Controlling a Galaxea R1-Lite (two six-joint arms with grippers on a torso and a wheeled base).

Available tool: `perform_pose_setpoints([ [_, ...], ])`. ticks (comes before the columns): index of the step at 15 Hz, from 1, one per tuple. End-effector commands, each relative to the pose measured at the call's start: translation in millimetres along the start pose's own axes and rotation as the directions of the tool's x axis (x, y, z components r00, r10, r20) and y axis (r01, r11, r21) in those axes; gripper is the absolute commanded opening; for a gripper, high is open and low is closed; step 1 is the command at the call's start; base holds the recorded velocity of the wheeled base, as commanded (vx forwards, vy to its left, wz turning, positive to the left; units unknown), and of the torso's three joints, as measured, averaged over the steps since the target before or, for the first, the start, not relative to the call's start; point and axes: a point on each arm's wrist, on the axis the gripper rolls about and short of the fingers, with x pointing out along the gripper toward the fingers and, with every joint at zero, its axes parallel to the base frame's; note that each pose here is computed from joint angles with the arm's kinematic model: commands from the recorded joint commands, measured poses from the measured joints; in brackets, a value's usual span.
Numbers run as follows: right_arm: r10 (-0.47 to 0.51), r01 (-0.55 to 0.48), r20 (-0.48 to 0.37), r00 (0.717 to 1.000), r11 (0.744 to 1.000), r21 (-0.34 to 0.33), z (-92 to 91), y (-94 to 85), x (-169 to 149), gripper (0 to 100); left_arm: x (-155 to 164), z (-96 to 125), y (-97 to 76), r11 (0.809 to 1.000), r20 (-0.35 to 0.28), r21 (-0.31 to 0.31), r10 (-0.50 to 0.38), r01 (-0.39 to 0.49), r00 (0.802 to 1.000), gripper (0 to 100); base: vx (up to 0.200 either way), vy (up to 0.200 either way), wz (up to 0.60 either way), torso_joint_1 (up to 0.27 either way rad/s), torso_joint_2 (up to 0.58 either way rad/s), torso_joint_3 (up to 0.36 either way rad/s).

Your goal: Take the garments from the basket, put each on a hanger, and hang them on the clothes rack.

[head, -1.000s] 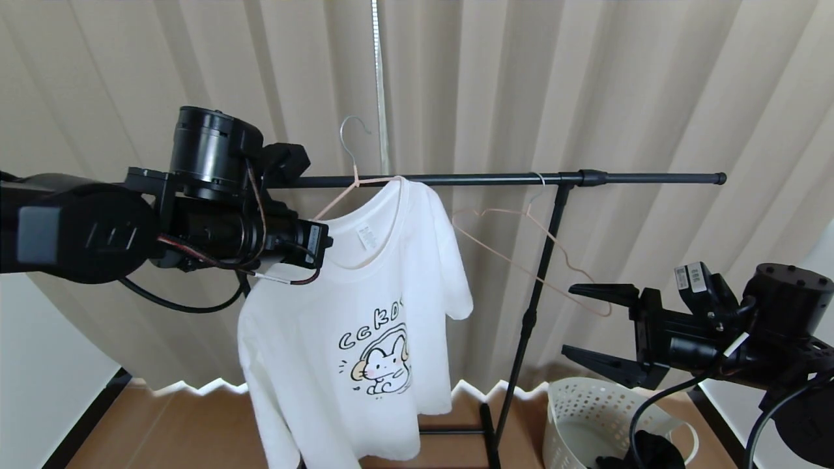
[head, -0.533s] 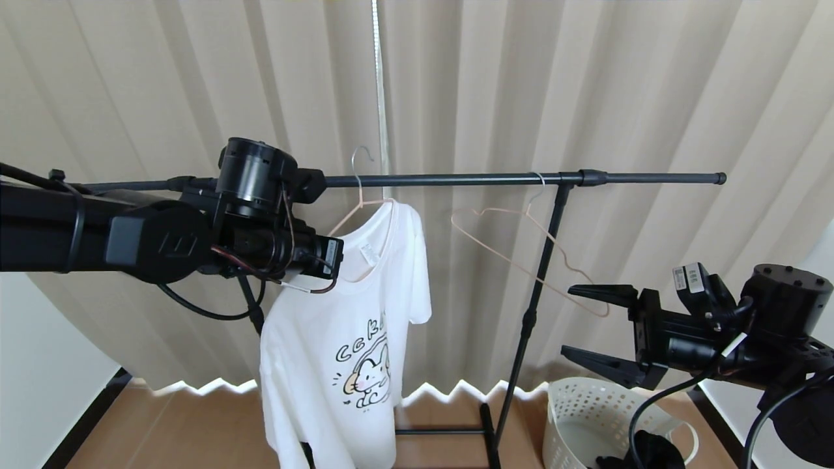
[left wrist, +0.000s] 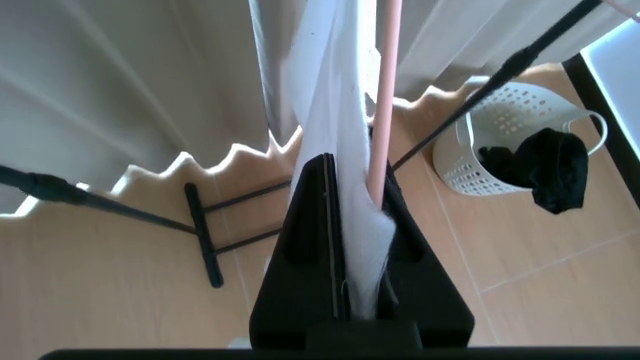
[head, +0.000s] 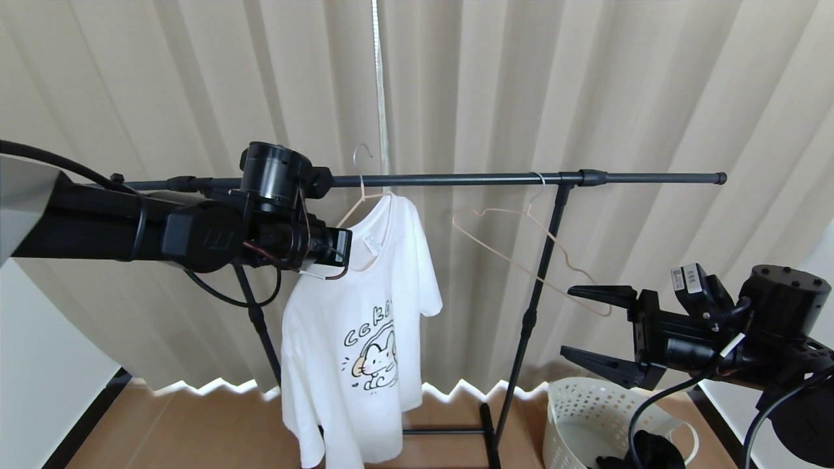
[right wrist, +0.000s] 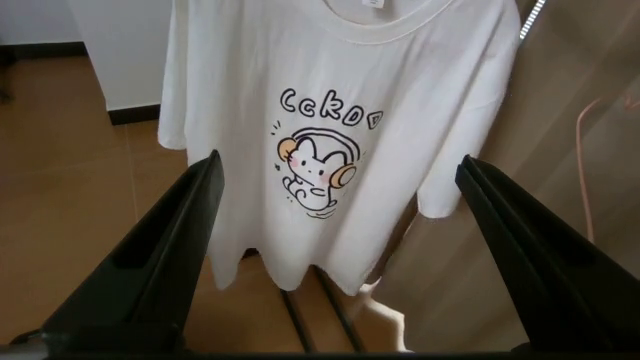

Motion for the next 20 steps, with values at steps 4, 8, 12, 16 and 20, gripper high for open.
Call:
perform_pose_setpoints([
  [4,0.000,0.000,0.000,1.000,1.000,0.000,-0.2,0.0,0.1,100,41.8,-3.1,4.3,1.000,-0.012,0.001,0.011,-0.011,1.000,0,0.000,0.000,0.00,0.000,0.00,0.000],
  [8,0.000,0.000,-0.001,1.000,1.000,0.001,-0.8,-0.5,0.5,100,58.8,-1.2,8.6,1.000,-0.006,-0.007,0.018,-0.018,1.000,0,0.000,0.000,0.00,0.000,0.00,0.000],
  [12,0.000,0.000,-0.001,1.000,1.000,0.001,-0.8,-0.5,0.5,100,65.5,-4.6,11.6,1.000,-0.016,-0.014,0.024,-0.024,1.000,0,0.000,0.000,0.00,0.000,0.00,0.000],
  [16,0.001,-0.001,-0.005,1.000,1.000,0.006,-3.8,-1.3,1.4,100,69.8,-7.8,11.9,1.000,-0.027,-0.017,0.025,-0.026,0.999,0,0.000,0.000,0.00,0.000,0.00,0.000],
  [20,0.001,-0.001,-0.005,1.000,1.000,0.006,-3.8,-1.3,1.4,100,72.5,-7.9,14.1,0.999,-0.027,-0.021,0.031,-0.031,0.999,0,0.000,0.000,0.00,0.000,0.00,0.000],
])
